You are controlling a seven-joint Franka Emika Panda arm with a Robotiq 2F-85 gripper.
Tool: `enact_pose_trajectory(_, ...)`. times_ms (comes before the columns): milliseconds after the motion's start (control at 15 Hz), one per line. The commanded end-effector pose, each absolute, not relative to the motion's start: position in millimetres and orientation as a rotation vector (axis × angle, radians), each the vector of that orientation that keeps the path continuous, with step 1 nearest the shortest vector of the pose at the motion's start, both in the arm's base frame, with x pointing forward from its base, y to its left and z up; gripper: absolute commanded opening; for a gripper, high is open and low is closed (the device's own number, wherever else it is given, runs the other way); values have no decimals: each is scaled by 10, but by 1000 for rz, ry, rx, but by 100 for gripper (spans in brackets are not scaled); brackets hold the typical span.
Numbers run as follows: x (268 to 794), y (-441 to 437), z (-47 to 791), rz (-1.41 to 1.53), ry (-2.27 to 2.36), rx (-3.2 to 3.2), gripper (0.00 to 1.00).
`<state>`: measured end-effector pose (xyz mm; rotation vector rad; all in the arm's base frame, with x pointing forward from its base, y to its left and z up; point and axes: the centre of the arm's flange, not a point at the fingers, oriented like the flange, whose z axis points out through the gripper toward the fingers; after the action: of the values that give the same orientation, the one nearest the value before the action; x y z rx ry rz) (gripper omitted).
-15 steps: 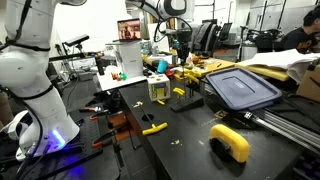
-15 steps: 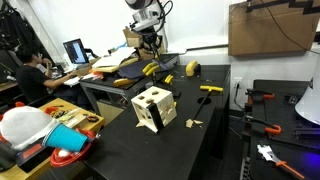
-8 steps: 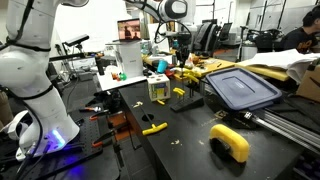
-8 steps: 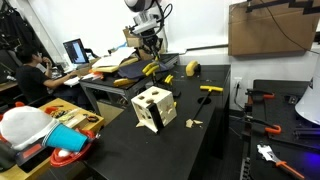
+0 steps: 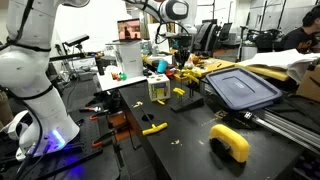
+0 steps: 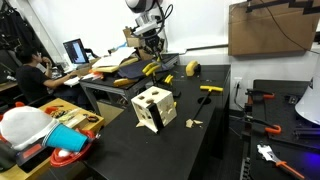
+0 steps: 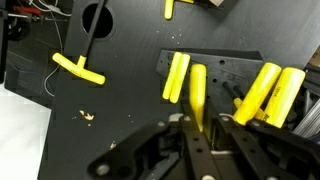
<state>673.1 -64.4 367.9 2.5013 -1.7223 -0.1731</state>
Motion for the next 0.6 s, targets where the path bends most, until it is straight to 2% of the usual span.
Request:
enact_pose_trajectory(0,6689,-649,3706,-215,-1769,2476,4)
enact_pose_trajectory(533,6686,-648,3712,-195,-1774,2492,4)
